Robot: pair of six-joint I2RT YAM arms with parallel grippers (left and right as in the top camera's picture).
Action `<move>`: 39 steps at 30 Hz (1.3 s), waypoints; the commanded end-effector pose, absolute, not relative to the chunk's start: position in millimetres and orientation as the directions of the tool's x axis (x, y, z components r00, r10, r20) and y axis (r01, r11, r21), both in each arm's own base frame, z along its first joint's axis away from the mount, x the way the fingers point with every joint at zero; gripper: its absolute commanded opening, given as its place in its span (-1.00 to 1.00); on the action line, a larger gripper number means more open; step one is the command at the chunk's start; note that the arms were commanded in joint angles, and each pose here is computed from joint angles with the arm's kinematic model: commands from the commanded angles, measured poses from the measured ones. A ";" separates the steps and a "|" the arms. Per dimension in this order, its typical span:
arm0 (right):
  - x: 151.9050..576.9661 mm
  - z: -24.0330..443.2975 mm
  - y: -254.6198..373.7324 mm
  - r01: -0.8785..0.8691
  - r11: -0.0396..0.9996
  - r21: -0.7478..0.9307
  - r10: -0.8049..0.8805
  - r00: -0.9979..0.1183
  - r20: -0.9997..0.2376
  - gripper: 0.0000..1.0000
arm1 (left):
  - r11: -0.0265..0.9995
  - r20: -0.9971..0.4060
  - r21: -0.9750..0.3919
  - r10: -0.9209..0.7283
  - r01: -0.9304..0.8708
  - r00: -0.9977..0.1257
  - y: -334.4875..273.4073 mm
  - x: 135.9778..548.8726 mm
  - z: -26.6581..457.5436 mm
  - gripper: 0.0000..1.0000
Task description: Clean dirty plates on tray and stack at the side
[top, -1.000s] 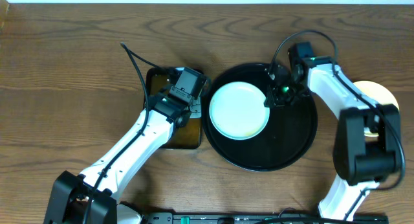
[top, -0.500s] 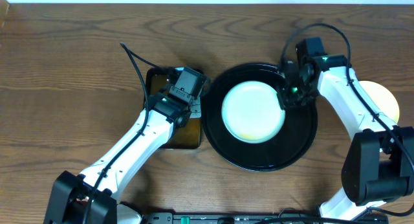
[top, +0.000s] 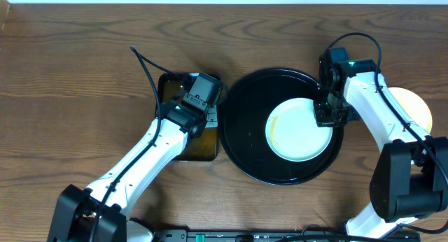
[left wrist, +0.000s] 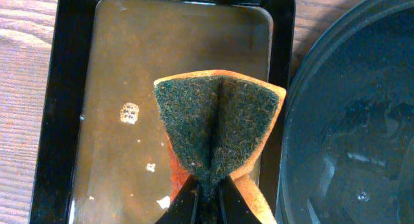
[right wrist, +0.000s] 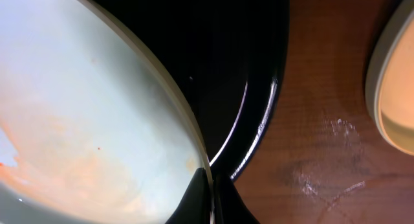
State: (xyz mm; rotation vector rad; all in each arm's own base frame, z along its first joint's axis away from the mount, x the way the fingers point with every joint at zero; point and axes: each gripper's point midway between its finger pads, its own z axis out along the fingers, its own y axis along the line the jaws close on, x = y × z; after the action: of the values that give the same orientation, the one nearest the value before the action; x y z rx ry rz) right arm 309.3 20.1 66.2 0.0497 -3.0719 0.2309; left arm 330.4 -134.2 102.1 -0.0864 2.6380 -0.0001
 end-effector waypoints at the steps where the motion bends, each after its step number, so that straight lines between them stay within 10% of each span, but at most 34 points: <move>1: 307.4 78.1 18.7 -0.019 0.985 -0.170 -0.013 -0.999 0.036 -0.98 | 0.998 -0.488 0.005 -0.059 -0.070 -0.871 -128.9 331.4 101.9 -0.85; 23: 312.8 172.7 7.7 0.027 0.983 -0.182 -0.030 -0.952 -0.306 -0.98 | 0.998 -0.488 0.004 -0.059 -0.070 -0.871 -128.9 331.4 101.9 -0.85; 39: 253.6 161.6 7.2 0.039 0.985 -0.165 0.027 -0.997 -0.072 -0.98 | 0.997 -0.477 0.012 -0.056 -0.070 -0.877 -127.4 328.6 100.4 -0.85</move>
State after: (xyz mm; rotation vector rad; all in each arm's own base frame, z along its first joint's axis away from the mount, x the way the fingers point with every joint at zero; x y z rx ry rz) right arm 251.0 4.7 160.0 -0.0036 -3.1795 0.2806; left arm 327.9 -132.8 100.8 -0.0840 2.6489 0.0086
